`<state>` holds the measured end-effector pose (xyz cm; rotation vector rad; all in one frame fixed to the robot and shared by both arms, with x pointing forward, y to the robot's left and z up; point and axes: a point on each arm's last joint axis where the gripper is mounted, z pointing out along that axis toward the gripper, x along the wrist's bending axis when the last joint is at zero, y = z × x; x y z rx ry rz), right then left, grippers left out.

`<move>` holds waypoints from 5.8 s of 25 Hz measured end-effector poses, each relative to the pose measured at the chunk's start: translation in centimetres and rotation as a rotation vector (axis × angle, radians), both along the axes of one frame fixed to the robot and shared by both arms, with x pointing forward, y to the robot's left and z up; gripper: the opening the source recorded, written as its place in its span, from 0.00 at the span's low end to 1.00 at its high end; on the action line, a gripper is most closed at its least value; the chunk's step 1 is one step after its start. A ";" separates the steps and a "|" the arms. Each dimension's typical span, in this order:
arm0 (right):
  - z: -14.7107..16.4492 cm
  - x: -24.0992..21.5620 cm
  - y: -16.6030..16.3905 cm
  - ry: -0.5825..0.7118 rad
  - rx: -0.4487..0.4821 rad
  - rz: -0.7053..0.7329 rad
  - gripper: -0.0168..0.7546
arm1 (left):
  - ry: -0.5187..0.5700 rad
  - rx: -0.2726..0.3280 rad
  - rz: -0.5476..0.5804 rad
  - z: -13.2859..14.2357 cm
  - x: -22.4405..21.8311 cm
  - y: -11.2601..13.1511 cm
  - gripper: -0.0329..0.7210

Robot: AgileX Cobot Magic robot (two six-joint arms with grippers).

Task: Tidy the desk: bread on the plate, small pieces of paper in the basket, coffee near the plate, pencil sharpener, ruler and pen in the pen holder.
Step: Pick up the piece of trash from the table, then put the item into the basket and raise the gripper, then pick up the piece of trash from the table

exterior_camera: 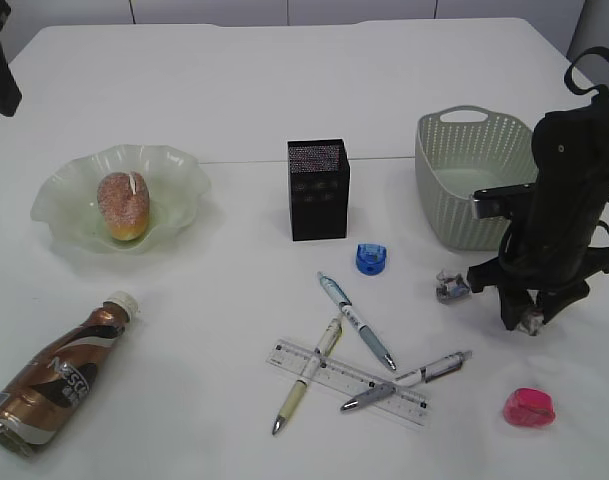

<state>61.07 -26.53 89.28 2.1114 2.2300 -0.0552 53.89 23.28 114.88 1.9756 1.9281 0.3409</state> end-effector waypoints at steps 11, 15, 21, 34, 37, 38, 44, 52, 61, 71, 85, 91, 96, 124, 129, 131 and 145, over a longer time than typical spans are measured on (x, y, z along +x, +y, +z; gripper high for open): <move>0.2 0.2 0.0 -0.001 -0.001 -0.001 0.07 | 0.000 0.000 0.000 0.0 0.0 0.0 0.68; 0.7 0.4 0.0 0.003 -0.004 -0.001 0.06 | 0.000 0.000 0.000 0.0 0.0 0.0 0.68; 1.2 0.7 0.1 0.010 0.004 -0.012 0.06 | 0.000 0.000 0.000 0.0 0.0 0.0 0.68; 6.9 0.1 0.1 -0.072 0.019 -0.024 0.06 | 0.000 0.000 0.000 0.0 0.0 0.0 0.68; 8.3 0.4 0.1 -0.081 0.018 -0.027 0.06 | 0.001 -0.004 0.000 0.0 0.0 0.0 0.68; 8.7 0.5 0.1 -0.081 0.018 -0.028 0.06 | 0.001 -0.004 0.000 0.0 0.0 0.0 0.68; 12.1 1.8 0.2 -0.132 0.021 -0.034 0.06 | 0.002 -0.010 -0.001 0.0 0.0 -0.1 0.68; 16.5 3.5 0.4 -0.273 0.039 -0.035 0.06 | 0.002 -0.010 -0.001 0.0 0.0 -0.1 0.68; 17.6 4.7 0.6 -0.402 0.058 -0.027 0.06 | 0.002 -0.010 -0.001 0.0 0.0 -0.1 0.68; 15.4 7.3 0.9 -0.454 0.066 -0.020 0.06 | 0.002 -0.010 -0.001 0.0 0.0 -0.1 0.68; 12.6 10.3 0.8 -0.454 0.029 -0.048 0.06 | 0.005 -0.021 -0.002 0.0 0.0 -0.2 0.68; 12.7 10.4 0.3 -0.460 0.011 -0.073 0.10 | 0.005 -0.021 -0.002 0.0 0.0 -0.2 0.68; 12.7 10.4 0.4 -0.462 0.014 -0.077 0.42 | 0.005 -0.021 -0.002 0.0 0.0 -0.2 0.68; 16.4 6.9 3.4 -0.346 0.190 0.919 0.67 | 0.002 -0.010 -0.001 0.0 0.0 -0.1 0.68; 16.3 6.8 3.4 -0.341 0.147 1.120 0.67 | 0.002 -0.007 -0.006 0.0 0.0 -0.1 0.68; 16.3 6.8 3.3 -0.340 0.133 1.165 0.67 | 0.000 -0.002 -0.019 0.0 0.0 -0.1 0.68; 12.2 3.4 5.0 -0.133 0.162 1.220 0.66 | -0.011 0.052 -0.035 0.0 0.1 0.3 0.68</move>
